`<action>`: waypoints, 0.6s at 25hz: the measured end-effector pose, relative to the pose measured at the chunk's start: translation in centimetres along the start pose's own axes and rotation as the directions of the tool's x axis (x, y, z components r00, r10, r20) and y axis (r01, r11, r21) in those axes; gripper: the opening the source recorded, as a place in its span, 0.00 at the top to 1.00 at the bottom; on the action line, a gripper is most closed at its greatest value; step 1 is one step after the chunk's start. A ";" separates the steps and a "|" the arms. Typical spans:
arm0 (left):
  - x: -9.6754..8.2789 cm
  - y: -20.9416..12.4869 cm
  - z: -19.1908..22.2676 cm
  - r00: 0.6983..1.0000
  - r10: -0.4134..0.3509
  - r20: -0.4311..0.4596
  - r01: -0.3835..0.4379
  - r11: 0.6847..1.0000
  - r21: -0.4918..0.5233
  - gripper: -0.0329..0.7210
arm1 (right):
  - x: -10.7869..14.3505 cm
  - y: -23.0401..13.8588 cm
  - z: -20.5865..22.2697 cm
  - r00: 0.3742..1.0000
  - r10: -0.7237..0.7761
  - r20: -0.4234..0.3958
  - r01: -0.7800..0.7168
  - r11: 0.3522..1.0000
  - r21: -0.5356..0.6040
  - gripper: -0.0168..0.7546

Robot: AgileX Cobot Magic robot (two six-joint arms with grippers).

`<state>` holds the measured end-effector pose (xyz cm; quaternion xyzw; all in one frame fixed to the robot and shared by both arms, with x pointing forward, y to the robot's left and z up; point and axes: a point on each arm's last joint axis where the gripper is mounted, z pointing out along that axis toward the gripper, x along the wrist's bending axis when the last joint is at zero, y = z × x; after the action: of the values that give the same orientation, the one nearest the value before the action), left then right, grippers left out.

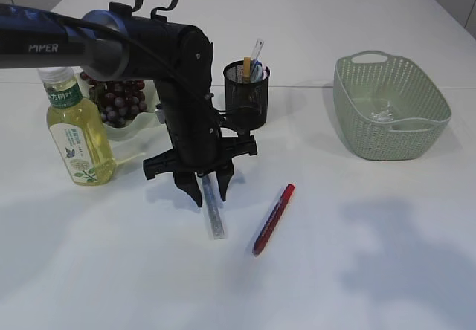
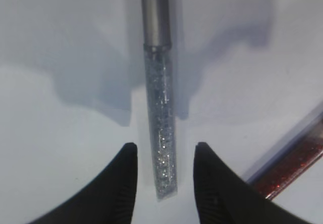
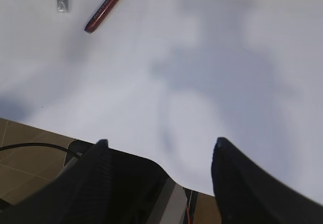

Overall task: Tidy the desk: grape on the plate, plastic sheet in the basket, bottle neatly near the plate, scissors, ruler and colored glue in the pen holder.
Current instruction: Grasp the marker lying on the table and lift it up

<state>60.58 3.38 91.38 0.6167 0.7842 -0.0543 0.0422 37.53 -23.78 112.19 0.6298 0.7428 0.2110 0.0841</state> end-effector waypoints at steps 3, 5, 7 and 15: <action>0.0 0.1 0.0 1.000 -0.002 -0.001 0.001 1.000 -0.007 0.59 | 0.0 0.0 0.0 1.000 -0.003 -0.004 0.003 1.000 0.001 0.34; 0.0 0.1 0.1 1.000 -0.001 -0.006 0.001 1.000 -0.011 0.59 | 0.0 0.0 0.0 1.000 -0.002 -0.005 0.002 1.000 0.001 0.34; 0.1 0.2 0.4 1.000 0.002 -0.014 -0.002 1.000 -0.011 0.59 | 0.1 0.0 0.0 1.000 -0.003 -0.008 0.003 1.000 0.002 0.34; 0.3 0.3 1.6 0.999 -0.001 -0.035 0.001 1.000 0.002 0.59 | 0.2 0.0 0.0 1.000 -0.004 -0.018 0.004 1.000 0.004 0.34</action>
<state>60.78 3.47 89.77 0.6171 0.7851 -0.0445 0.0279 37.46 -23.63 112.21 0.6267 0.7451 0.2150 0.0766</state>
